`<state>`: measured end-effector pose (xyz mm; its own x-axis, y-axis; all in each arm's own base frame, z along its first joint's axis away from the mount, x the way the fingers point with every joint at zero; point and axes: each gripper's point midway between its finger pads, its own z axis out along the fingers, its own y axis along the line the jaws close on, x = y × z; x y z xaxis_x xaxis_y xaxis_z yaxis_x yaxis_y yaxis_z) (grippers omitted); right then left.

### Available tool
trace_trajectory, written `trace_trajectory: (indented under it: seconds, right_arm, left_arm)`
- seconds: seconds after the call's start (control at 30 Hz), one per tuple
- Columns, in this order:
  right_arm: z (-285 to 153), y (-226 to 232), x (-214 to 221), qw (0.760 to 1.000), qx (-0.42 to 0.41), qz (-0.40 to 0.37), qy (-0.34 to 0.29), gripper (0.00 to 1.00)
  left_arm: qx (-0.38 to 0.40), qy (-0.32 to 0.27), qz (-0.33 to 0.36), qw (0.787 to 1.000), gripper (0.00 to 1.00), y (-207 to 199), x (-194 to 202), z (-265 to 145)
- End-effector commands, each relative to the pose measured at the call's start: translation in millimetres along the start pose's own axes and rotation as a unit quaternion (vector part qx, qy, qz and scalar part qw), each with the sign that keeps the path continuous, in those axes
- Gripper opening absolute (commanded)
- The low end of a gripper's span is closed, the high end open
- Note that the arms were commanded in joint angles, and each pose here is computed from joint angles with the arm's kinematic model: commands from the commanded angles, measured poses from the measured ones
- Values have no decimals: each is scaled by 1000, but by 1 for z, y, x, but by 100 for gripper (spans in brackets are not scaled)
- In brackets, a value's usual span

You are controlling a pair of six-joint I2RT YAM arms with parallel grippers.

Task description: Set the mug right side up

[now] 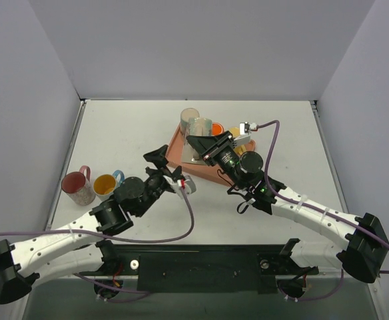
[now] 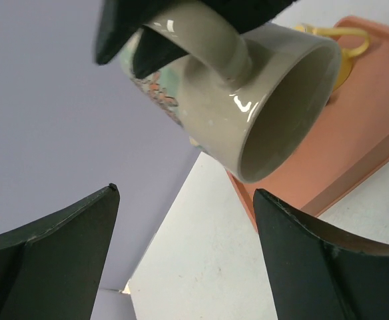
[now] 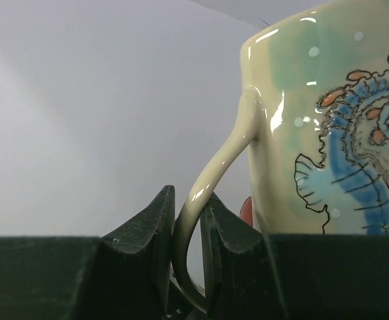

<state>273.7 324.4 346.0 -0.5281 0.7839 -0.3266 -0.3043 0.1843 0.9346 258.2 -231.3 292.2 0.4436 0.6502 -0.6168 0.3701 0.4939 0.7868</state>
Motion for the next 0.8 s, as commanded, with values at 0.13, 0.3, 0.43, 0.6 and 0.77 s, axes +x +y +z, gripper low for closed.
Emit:
trace_trajectory:
  seconds: [0.13,0.3,0.43,0.6,0.77]
  right_arm:
    - [-13,85,-44,989,-126,25,-67,0]
    - [-13,94,-43,988,-139,35,-62,0]
    - [-19,102,-41,987,-148,39,-58,0]
    - [-23,107,-36,985,-157,46,-53,0]
    - [-28,118,-32,983,-172,51,-50,0]
  left_arm:
    - [14,-58,-131,990,94,7,-23,-26]
    - [46,-67,-166,983,96,-5,-29,-28]
    - [42,-70,-166,983,96,-7,-29,-25]
    - [-5,-89,-178,980,96,12,-44,-7]
    - [-32,-80,-132,987,90,16,-39,4]
